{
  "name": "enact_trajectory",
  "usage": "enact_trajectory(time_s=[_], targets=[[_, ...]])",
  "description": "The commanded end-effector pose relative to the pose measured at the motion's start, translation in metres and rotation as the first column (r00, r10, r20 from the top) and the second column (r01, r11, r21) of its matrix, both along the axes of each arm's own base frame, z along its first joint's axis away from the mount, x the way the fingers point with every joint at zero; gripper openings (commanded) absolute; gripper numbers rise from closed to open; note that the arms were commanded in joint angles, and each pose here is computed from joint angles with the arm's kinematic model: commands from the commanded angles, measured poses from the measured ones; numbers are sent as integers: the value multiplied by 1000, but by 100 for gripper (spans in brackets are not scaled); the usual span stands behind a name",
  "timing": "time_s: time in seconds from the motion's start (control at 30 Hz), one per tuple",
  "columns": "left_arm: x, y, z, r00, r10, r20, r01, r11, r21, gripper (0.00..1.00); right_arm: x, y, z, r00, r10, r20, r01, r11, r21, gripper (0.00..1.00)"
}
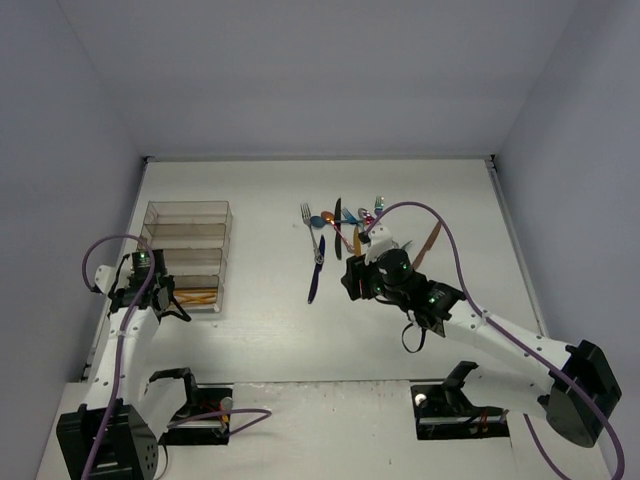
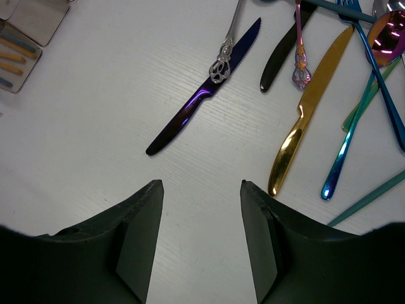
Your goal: Sort the eating utensils into containers
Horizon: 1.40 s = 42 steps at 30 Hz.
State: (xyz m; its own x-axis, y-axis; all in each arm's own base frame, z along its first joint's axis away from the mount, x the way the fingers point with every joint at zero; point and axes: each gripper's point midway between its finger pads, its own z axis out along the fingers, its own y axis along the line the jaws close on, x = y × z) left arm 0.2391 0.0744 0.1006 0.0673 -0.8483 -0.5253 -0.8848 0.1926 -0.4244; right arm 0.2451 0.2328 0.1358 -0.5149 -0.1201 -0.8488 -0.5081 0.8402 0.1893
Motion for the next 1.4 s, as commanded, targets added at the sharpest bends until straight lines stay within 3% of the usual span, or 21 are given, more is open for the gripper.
enact_trajectory(time_s=[0.0, 0.27, 0.43, 0.57, 0.67, 0.8, 0.9, 0.97, 1.03, 1.37], targets=[[19, 9, 7, 998, 38, 59, -39, 999, 8, 15, 11, 1, 28, 996, -30, 83, 25, 998, 66, 49], [28, -4, 7, 997, -20, 80, 24, 998, -51, 25, 13, -1, 24, 996, -48, 78, 43, 997, 57, 50], [46, -24, 37, 970, -221, 106, 222, 975, -1, 28, 19, -8, 24, 991, -104, 79, 100, 994, 51, 50], [76, -70, 72, 872, -483, 84, 474, 874, 110, 31, 28, -17, 20, 983, -172, 63, 170, 985, 40, 50], [99, -127, 107, 723, -687, 65, 657, 714, 241, 34, 35, -21, 17, 977, -208, 41, 207, 978, 35, 50], [121, -193, 102, 562, -825, -51, 796, 523, 306, 46, 41, -30, 14, 969, -246, 19, 245, 969, 41, 50], [142, -231, 113, 488, -870, -73, 833, 439, 338, 58, 44, -38, 11, 963, -268, -5, 268, 962, 50, 50], [158, -255, 107, 452, -887, -96, 852, 398, 339, 66, 46, -42, 10, 959, -285, -17, 285, 957, 57, 50], [174, -275, 96, 424, -897, -127, 873, 367, 323, 67, 46, -44, 11, 956, -292, -23, 293, 954, 62, 50], [226, -320, 10, 377, -893, -245, 921, 334, 200, 66, 43, -50, 9, 949, -312, -46, 315, 947, 60, 50]])
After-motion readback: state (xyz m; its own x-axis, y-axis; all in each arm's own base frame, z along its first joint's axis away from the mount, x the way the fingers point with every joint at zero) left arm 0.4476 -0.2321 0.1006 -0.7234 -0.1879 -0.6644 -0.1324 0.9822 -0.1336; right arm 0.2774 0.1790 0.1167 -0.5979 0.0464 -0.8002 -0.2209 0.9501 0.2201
